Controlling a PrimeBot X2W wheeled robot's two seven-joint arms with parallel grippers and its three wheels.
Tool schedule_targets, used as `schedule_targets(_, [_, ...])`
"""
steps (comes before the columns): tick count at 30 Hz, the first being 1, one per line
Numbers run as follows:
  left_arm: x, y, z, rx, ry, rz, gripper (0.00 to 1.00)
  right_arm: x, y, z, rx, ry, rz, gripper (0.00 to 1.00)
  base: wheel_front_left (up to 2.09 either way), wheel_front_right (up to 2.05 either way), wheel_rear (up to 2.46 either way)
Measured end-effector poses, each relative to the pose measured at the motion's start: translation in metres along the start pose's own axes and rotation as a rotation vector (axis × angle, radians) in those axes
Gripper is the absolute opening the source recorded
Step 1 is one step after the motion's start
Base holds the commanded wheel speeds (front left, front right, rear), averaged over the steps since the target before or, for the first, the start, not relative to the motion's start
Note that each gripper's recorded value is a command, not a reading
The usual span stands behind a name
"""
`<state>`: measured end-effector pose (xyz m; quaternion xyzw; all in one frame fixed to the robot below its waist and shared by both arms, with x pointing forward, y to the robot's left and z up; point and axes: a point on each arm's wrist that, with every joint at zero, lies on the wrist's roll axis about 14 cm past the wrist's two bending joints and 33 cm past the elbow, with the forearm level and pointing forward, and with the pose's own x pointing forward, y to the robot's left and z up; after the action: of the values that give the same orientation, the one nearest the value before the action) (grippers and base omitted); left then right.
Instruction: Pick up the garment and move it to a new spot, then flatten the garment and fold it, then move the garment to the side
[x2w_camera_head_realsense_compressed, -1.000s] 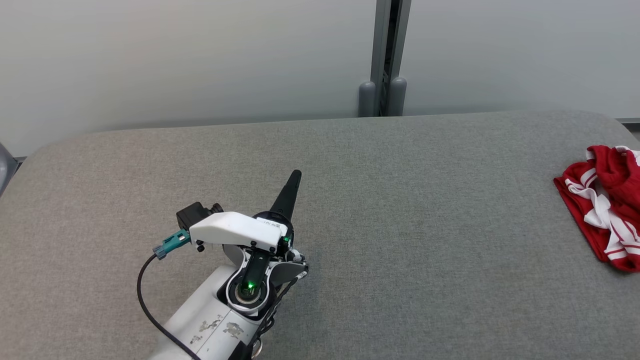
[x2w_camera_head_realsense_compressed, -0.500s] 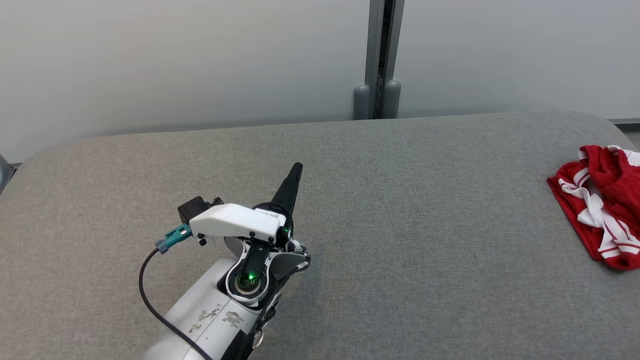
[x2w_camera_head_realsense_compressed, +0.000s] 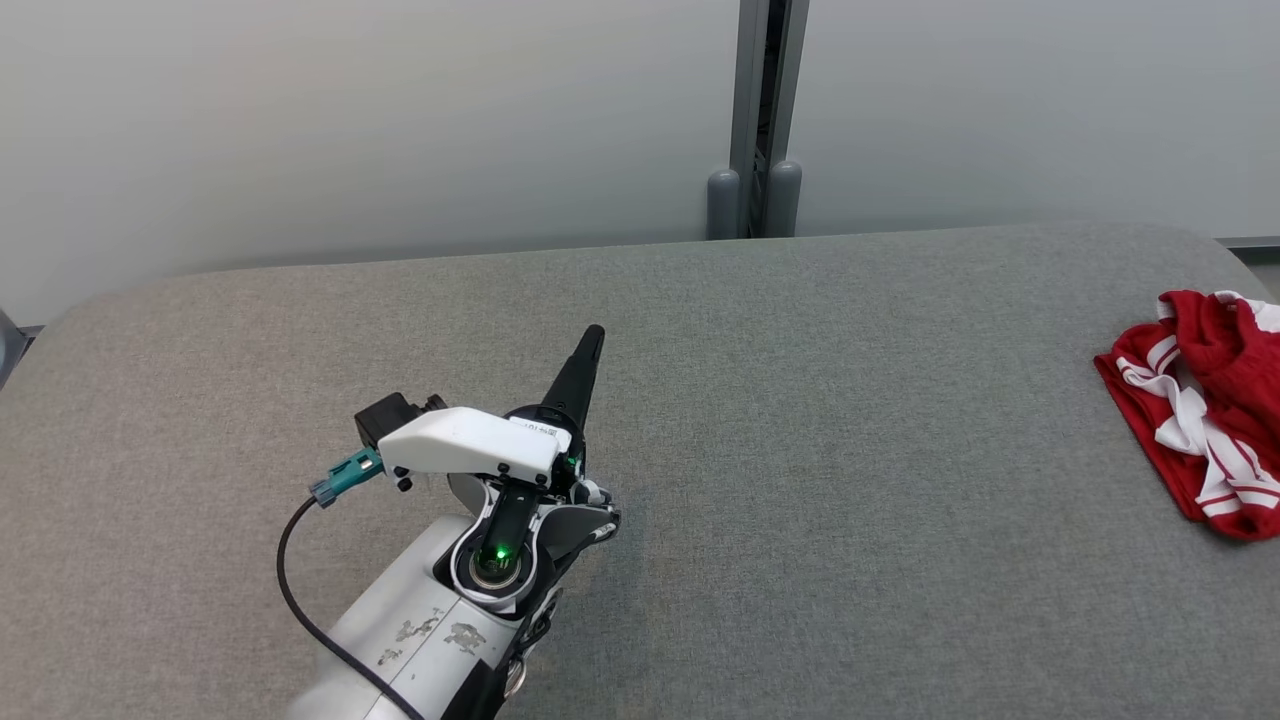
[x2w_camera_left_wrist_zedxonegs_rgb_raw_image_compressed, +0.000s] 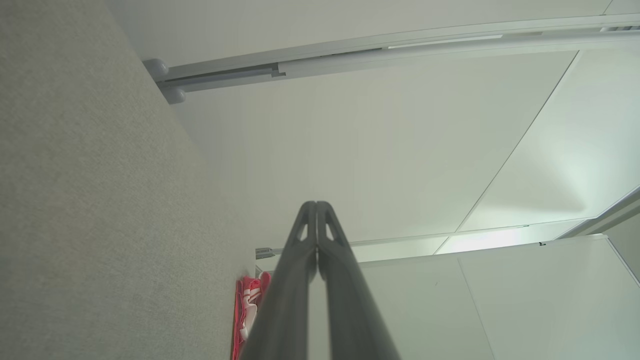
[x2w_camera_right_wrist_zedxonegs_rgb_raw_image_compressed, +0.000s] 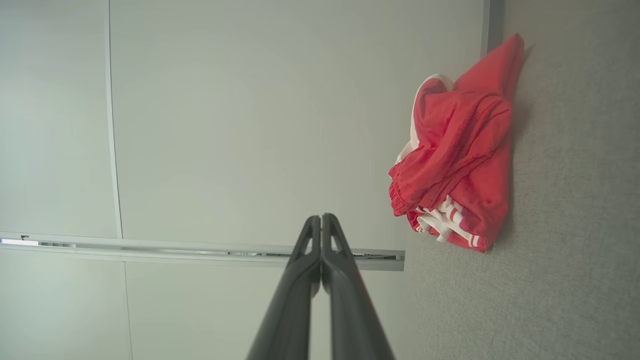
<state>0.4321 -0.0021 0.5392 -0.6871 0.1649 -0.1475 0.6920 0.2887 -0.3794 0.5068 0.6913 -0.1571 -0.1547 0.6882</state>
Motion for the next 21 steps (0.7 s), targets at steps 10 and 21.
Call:
schedule_targets(10, [0.0000, 0.0000, 0.0000, 0.000, 0.000, 0.000, 0.00, 0.0000, 0.0001, -0.0003, 0.002, 0.000, 0.000, 0.00, 0.00, 0.00, 0.00])
schedule_targets(21, [0.0000, 0.0000, 0.0000, 0.000, 0.000, 0.000, 0.00, 0.0001, 0.0002, -0.0005, 0.003, 0.001, 0.001, 0.00, 0.00, 0.00, 0.00])
